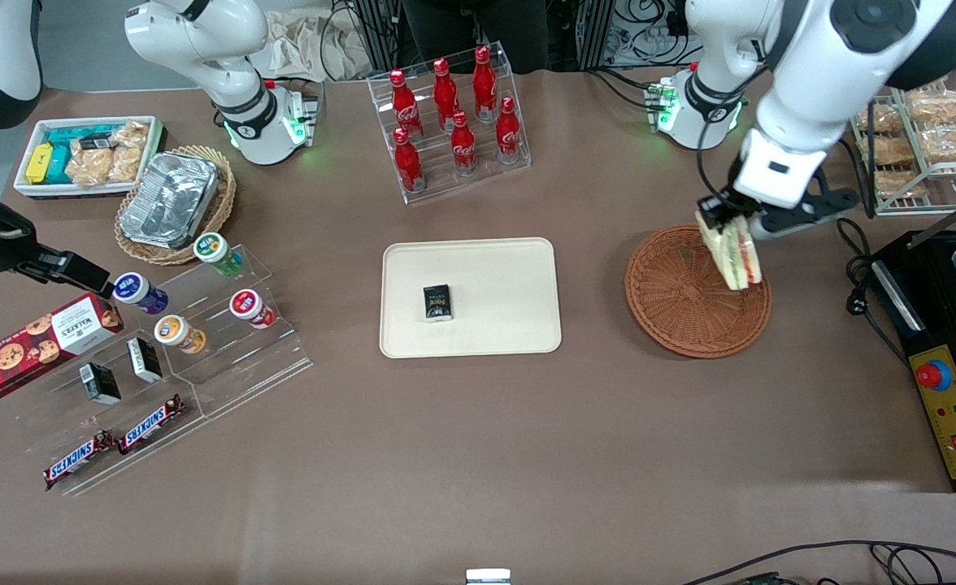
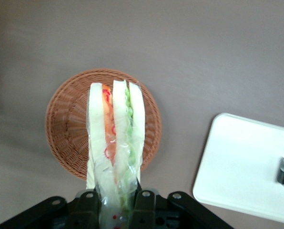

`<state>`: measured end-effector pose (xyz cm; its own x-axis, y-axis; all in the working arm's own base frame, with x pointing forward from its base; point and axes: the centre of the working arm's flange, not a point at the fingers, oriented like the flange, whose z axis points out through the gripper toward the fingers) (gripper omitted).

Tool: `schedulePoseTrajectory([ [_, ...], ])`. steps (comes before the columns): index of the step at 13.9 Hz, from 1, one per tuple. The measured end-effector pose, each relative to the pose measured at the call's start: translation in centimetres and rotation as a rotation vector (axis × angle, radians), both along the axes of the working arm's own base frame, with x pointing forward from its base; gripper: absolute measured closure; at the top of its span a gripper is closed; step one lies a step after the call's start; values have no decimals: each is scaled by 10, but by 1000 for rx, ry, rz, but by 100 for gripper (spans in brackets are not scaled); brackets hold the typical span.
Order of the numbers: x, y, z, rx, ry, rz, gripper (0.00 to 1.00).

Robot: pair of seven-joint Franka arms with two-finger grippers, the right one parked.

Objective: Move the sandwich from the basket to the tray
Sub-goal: 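Carry the sandwich with the left gripper over the white tray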

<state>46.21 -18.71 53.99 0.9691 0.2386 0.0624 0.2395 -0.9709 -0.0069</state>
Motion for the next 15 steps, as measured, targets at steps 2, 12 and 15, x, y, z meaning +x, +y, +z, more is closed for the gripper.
schedulePoseTrajectory([
  [2,-14,-47,-10,8,12,-86,80],
  [12,-48,-222,-125,-114,-40,-157,80],
  [15,-44,-236,-194,-110,3,-190,80],
])
